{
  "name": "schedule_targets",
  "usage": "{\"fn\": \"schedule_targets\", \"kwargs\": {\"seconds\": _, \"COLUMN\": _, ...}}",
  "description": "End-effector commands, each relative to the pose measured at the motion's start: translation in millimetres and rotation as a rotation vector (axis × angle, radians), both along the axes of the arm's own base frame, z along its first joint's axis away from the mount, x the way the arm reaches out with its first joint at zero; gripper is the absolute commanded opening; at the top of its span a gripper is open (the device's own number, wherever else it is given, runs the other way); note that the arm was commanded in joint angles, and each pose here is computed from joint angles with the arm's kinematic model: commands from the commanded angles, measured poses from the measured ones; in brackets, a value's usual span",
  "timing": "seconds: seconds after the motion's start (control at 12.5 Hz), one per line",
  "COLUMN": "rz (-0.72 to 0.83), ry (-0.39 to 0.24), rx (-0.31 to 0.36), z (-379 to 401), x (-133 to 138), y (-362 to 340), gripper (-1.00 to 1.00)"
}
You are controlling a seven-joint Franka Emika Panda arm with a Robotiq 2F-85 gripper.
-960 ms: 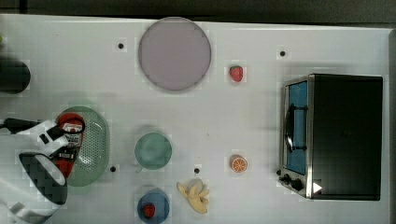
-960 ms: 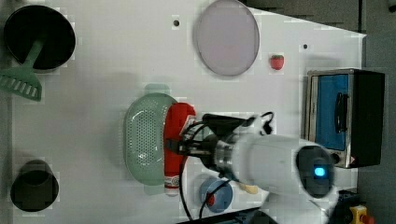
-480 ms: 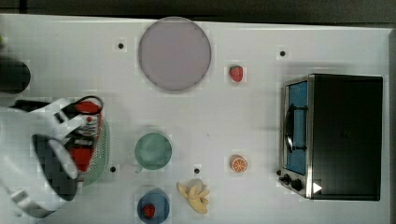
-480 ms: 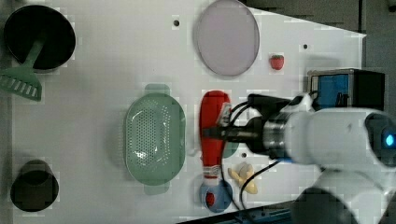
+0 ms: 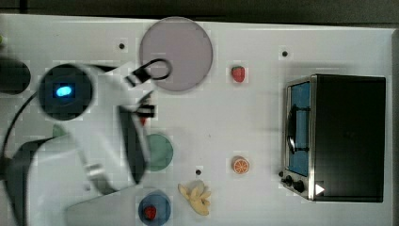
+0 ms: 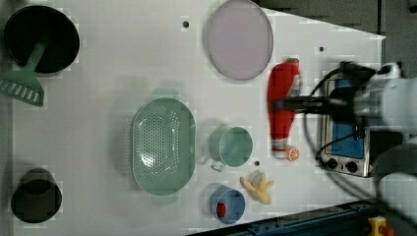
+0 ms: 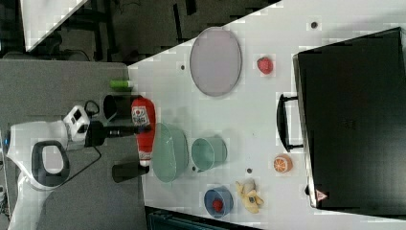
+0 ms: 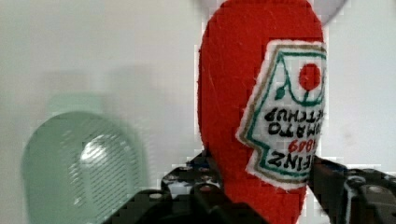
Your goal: Pick ketchup from strainer and place it on the table
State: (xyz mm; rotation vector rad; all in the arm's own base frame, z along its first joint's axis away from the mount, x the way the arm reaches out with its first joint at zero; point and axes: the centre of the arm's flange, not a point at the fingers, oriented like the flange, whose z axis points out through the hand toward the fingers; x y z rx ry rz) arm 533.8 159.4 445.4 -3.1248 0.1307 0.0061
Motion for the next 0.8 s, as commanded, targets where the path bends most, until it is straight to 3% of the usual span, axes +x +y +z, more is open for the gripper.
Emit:
{"fn": "schedule_targets", "kwargs": {"seconds": 0.08, "rz": 0.082, "ry": -0.04, "rx": -0.006, "z": 22.7, "x": 17.9, "y": -95.2, "gripper": 0.13}}
{"fn": "schedule_targets", "kwargs": {"seconds": 0.4, "rz": -0.023, "ry": -0.002, "rx": -0.006, "z": 3.7, "x": 14.6, "y": -177.9, "gripper": 0.13}}
{"fn": "schedule_targets", "kwargs": {"seconds": 0.64, "rz": -0.065, "ry": 0.064, "rx": -0.003, "z": -40.4, "x": -4.9, "y": -199.5, "gripper": 0.13}}
{"fn": "schedule_targets", "kwargs": {"seconds": 0.8, "rz": -0.072, "ry": 0.061, "rx": 0.0, "z": -71.6, "x": -13.3, "y": -202.6, "gripper": 0.13}}
